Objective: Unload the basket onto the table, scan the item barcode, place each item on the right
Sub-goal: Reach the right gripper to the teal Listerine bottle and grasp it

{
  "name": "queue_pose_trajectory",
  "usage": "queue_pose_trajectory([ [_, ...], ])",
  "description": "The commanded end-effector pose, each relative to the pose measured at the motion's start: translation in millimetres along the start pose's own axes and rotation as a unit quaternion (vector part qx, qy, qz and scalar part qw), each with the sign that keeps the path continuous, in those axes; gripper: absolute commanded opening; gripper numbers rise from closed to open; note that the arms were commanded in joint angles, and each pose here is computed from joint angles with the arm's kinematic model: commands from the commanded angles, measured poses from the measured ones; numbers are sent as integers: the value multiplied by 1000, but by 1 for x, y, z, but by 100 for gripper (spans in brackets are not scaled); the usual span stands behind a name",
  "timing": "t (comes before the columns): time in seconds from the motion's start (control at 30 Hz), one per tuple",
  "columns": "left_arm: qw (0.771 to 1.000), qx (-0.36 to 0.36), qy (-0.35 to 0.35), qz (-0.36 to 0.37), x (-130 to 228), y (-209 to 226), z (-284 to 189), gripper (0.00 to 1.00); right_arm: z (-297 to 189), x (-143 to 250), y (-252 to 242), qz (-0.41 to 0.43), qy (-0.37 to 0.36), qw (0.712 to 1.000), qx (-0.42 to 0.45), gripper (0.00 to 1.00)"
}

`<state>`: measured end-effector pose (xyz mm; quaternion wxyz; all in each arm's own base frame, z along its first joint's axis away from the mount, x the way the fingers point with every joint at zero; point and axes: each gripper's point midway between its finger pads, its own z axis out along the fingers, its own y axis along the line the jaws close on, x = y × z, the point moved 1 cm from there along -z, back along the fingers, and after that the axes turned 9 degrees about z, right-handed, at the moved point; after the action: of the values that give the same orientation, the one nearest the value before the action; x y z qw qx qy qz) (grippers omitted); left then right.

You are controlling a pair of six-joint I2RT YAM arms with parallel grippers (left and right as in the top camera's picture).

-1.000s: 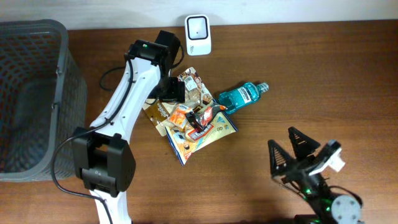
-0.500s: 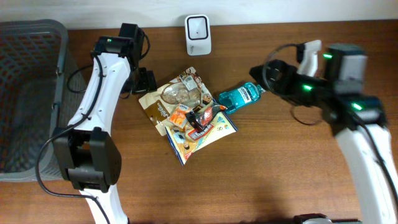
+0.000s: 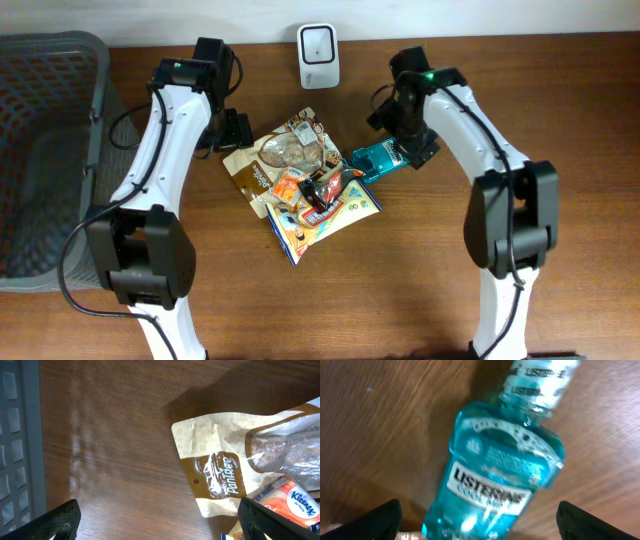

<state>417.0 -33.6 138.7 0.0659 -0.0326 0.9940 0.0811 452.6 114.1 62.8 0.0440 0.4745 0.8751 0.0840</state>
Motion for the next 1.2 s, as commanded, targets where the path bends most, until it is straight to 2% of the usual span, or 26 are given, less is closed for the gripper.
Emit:
queue_pose_trajectory([
  [0.0, 1000, 1, 1, -9, 0, 0, 1, 99, 11, 3, 5, 13, 2, 1000, 3, 99],
  [0.1, 1000, 2, 1, -8, 0, -1, 0, 99, 23, 11, 3, 9, 5, 1000, 17, 99],
  [0.2, 1000, 1, 1, -7, 0, -2, 0, 99, 38, 19, -6, 43, -3, 998, 47, 99],
  [0.3, 1000, 1, 1, -7, 0, -2, 0, 99, 39, 9, -13, 42, -31, 996, 65, 99],
  [0.4, 1000, 2, 1, -6, 0, -3, 0, 99, 38, 5, -18, 42, -46, 995, 76, 90],
  [0.67, 1000, 1, 1, -7, 0, -1, 0, 99, 52, 9, -30, 48, -41, 994, 88, 90],
  [0.77, 1000, 2, 1, -7, 0, -2, 0, 99, 52, 8, -28, 47, -42, 995, 84, 81],
  [0.87, 1000, 2, 1, -7, 0, -2, 0, 99, 53, 8, -30, 43, -41, 994, 87, 67],
  [0.97, 1000, 2, 1, -7, 0, -2, 0, 99, 53, 7, -29, 5, -39, 996, 86, 65],
  [1.17, 1000, 2, 1, -7, 0, -2, 0, 99, 34, -13, -8, -165, -37, 984, 56, 66],
])
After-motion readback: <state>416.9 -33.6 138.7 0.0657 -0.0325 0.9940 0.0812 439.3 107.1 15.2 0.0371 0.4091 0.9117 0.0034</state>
